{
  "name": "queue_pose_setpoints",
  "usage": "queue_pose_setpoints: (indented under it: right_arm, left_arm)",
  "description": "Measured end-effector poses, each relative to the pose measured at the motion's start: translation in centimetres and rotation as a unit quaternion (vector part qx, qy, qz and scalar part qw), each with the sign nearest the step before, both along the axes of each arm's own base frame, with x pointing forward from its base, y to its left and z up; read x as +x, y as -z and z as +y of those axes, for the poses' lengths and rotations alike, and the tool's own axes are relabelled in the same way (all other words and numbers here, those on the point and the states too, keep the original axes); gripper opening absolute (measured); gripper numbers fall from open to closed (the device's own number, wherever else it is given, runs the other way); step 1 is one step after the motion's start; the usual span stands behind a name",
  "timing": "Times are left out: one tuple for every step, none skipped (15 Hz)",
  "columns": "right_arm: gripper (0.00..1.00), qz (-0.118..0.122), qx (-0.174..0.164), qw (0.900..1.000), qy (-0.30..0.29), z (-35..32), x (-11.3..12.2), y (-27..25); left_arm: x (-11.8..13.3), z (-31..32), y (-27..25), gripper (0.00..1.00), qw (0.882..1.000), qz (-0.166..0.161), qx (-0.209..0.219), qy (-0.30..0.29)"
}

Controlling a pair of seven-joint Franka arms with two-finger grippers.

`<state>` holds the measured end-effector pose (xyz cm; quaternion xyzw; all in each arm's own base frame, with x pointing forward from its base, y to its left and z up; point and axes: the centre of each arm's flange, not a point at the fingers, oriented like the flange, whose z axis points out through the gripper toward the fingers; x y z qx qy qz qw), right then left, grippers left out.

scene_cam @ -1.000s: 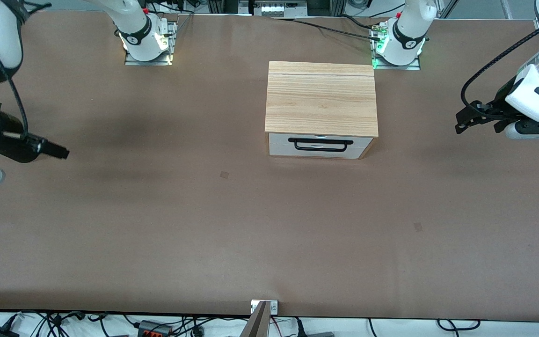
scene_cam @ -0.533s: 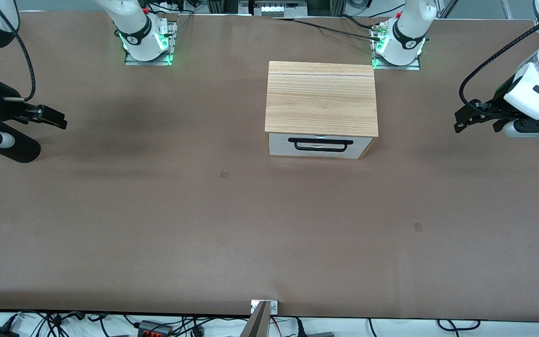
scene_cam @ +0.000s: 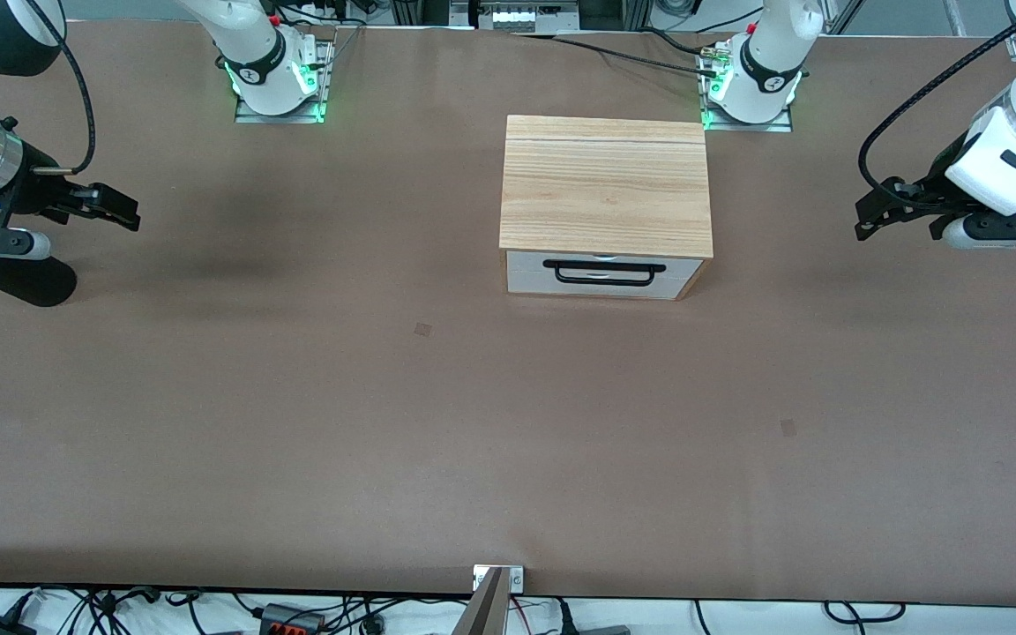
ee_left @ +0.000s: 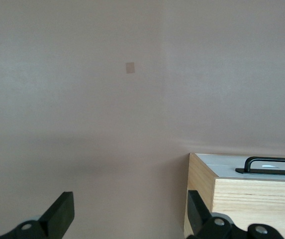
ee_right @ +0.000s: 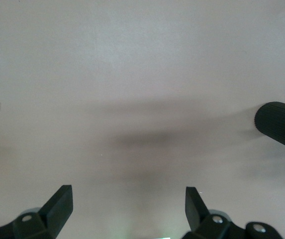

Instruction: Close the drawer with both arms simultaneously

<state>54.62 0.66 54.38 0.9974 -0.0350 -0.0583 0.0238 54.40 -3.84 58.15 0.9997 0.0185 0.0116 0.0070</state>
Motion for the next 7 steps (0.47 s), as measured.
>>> queue_pose_setpoints:
  right_arm:
    - [1.00,0.000,0.000,1.000,0.000,-0.02,0.00,-0.01]
    - [1.00,0.000,0.000,1.000,0.000,-0.03,-0.01,-0.02]
    - [1.00,0.000,-0.001,1.000,0.000,-0.05,-0.01,-0.04]
    - [1.00,-0.001,-0.001,1.000,0.000,-0.07,-0.02,-0.06]
    - [1.00,-0.001,-0.001,1.000,0.000,-0.10,-0.02,-0.08]
    - [1.00,-0.002,-0.001,1.000,0.001,-0.11,-0.02,-0.11]
    - [1.00,-0.002,-0.001,1.000,0.001,-0.12,-0.02,-0.12]
  left_arm:
    - [-0.01,0.00,0.00,1.00,1.000,0.000,0.000,0.000]
    - [-0.01,0.00,-0.01,1.00,1.000,0.000,0.000,0.000]
    - [-0.02,0.00,-0.01,1.00,1.000,0.000,0.000,0.000]
    - [-0.03,0.00,-0.01,1.00,1.000,0.001,0.000,0.000]
    - [-0.04,0.00,-0.01,1.00,1.000,0.001,0.000,0.000]
    - [-0.05,0.00,0.00,1.00,1.000,0.001,0.000,0.000]
    - [-0.08,0.01,-0.02,1.00,1.000,0.002,0.001,0.000]
